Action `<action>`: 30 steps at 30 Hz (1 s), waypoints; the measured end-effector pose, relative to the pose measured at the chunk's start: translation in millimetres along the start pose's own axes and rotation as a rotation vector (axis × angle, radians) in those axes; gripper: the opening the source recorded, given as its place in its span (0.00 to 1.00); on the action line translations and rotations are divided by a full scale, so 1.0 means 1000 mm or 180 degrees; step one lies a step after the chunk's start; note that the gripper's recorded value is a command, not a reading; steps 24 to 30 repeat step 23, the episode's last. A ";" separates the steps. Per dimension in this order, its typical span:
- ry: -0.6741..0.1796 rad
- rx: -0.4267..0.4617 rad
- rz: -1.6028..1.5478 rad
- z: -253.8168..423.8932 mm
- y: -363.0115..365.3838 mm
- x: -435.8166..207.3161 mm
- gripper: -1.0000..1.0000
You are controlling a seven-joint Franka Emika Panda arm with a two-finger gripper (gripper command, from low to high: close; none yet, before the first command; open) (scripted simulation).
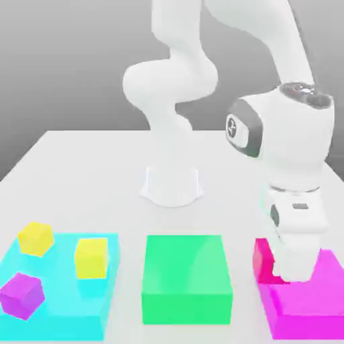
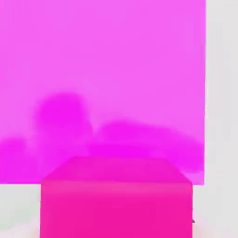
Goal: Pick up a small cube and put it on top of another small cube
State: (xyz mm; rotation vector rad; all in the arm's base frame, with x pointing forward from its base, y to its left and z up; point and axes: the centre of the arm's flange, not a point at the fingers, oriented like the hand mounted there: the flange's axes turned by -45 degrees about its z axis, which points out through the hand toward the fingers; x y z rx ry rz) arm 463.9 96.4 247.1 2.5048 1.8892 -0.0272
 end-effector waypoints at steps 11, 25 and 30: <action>0.0069 0.0021 0.3290 -0.028 0.098 -0.308 0.00; 0.0066 0.0010 0.3534 -0.044 0.101 -0.330 1.00; 0.0066 0.0010 0.3534 -0.044 0.101 -0.330 1.00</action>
